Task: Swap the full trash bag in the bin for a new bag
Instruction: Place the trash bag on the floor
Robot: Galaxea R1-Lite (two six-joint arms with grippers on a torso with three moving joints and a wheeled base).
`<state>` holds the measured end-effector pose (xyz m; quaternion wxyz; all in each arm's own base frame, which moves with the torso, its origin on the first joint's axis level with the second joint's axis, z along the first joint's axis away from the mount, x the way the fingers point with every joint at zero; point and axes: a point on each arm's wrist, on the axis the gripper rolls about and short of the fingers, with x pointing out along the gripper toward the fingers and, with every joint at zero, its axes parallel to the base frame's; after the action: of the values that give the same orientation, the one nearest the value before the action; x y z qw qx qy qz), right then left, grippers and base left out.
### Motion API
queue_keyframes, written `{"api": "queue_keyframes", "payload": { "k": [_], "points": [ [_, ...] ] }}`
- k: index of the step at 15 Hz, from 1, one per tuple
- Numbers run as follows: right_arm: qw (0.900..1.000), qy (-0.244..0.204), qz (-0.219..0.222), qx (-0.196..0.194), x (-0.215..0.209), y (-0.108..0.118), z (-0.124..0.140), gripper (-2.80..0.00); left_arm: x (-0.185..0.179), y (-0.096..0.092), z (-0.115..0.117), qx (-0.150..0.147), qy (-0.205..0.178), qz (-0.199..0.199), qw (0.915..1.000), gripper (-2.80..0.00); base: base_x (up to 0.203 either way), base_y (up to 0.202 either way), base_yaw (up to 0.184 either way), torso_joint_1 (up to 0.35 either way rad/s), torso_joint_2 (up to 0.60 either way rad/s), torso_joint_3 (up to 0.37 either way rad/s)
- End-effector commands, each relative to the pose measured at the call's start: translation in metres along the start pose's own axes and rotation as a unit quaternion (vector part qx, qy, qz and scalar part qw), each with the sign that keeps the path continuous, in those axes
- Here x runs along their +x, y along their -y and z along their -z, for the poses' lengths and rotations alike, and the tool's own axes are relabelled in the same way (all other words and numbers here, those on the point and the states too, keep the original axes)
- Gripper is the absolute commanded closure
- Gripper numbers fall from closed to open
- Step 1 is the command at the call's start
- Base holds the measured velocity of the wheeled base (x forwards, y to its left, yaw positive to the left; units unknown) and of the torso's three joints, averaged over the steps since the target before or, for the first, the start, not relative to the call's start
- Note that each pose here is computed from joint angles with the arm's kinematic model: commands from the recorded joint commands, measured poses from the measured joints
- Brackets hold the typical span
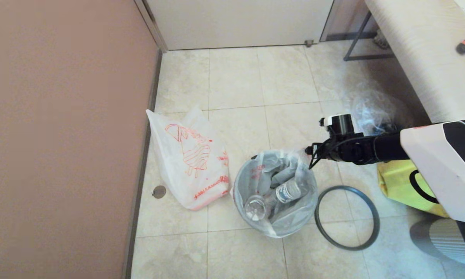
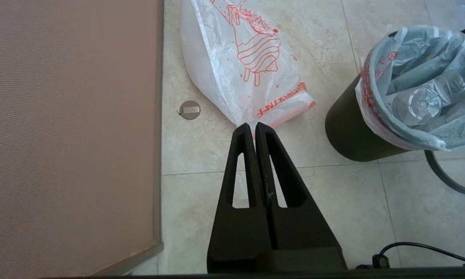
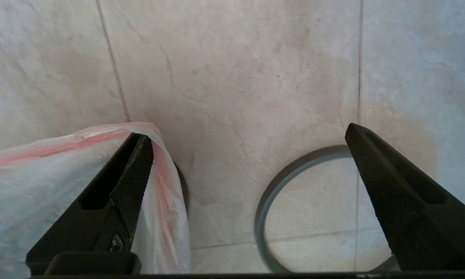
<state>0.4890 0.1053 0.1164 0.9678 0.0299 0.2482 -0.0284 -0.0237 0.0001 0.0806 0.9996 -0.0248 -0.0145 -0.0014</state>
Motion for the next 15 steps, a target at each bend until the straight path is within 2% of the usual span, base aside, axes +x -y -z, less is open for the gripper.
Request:
{"api": "queue_keyframes", "payload": {
  "k": [1, 4, 8, 10, 12, 15],
  "points": [
    [1.0, 0.011, 0.001, 0.008, -0.013, 0.002, -0.01, -2.8, 0.0, 0.0, 0.0, -0.001, 0.001, 0.0, 1.0, 0.0, 0.0, 0.0, 0.0, 0.0, 0.0, 0.0],
    [1.0, 0.012, 0.003, 0.014, -0.026, 0.009, -0.015, -2.8, 0.0, 0.0, 0.0, -0.001, 0.001, 0.0, 1.0, 0.0, 0.0, 0.0, 0.0, 0.0, 0.0, 0.0],
    [0.999, 0.047, 0.001, 0.025, -0.033, 0.016, -0.015, -2.8, 0.0, 0.0, 0.0, -0.001, 0.001, 0.0, 1.0, 0.0, 0.0, 0.0, 0.0, 0.0, 0.0, 0.0],
    [0.998, 0.048, 0.003, 0.029, -0.035, 0.017, -0.014, -2.8, 0.0, 0.0, 0.0, -0.001, 0.001, 0.0, 1.0, 0.0, 0.0, 0.0, 0.0, 0.0, 0.0, 0.0],
    [0.996, 0.057, -0.005, 0.062, -0.043, 0.017, -0.021, -2.8, 0.0, 0.0, 0.0, -0.001, 0.001, 0.0, 1.0, 0.0, 0.0, 0.0, 0.0, 0.0, 0.0, 0.0],
    [0.995, 0.057, -0.017, 0.075, -0.046, 0.016, -0.023, -2.8, 0.0, 0.0, 0.0, -0.001, 0.0, 0.0, 1.0, 0.0, 0.0, 0.0, 0.0, 0.0, 0.0, 0.0]
  ]
}}
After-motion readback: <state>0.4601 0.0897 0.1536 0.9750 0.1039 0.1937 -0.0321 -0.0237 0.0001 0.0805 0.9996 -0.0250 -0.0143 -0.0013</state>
